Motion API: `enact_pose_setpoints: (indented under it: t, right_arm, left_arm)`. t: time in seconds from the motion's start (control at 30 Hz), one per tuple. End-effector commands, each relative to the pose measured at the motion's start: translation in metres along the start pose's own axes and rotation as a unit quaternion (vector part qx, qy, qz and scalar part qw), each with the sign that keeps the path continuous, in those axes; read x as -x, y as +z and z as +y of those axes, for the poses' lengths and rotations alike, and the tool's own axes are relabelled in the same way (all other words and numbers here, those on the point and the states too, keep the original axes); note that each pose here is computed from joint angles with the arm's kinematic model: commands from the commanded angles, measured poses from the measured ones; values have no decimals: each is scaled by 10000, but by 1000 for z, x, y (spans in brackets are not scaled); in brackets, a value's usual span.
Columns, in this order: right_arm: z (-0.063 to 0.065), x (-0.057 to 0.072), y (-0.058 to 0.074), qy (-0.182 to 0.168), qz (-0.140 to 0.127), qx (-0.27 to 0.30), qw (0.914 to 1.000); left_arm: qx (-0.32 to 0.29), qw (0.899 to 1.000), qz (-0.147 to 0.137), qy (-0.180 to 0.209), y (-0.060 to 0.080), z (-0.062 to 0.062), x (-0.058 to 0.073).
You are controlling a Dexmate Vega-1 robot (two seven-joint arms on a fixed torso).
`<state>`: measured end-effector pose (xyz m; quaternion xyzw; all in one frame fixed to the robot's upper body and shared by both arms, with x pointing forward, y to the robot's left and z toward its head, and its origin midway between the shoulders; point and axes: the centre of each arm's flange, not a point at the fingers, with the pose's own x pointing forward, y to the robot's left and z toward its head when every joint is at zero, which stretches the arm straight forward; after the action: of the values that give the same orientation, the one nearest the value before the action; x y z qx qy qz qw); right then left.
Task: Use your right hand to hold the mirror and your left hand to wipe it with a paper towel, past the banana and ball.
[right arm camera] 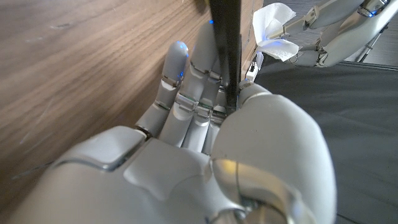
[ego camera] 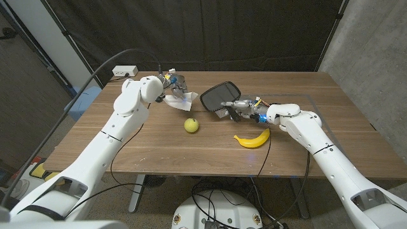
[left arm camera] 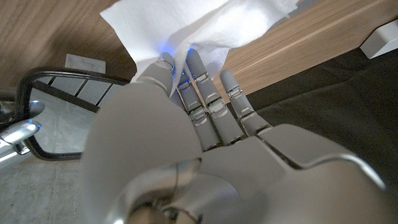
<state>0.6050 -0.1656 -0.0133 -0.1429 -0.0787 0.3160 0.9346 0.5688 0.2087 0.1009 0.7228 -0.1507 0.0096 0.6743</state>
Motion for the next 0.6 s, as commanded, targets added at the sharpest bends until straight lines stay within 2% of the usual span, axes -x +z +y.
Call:
enact_pose_setpoints:
  t: [0.03, 0.23, 0.4, 0.47, 0.6]
  right_arm:
    - [-1, 0, -1, -8, 235, -86, 9997]
    - [-4, -1, -1, -19, 261, -119, 9996]
    - [-7, -3, -3, -56, 297, -173, 9994]
    - [-8, -3, -4, -84, 304, -191, 9993]
    - [-13, -5, -11, -225, 394, -312, 9985]
  left_arm:
    - [-984, 9933, 606, 60, 8, -15, -5]
    - [-1253, 9890, 784, 70, 10, -15, -6]
    - [-1326, 9883, 741, -126, 12, -16, -7]
    - [-1334, 9883, 727, -109, 12, -15, -6]
    - [-1474, 9848, 903, 178, 14, -15, -3]
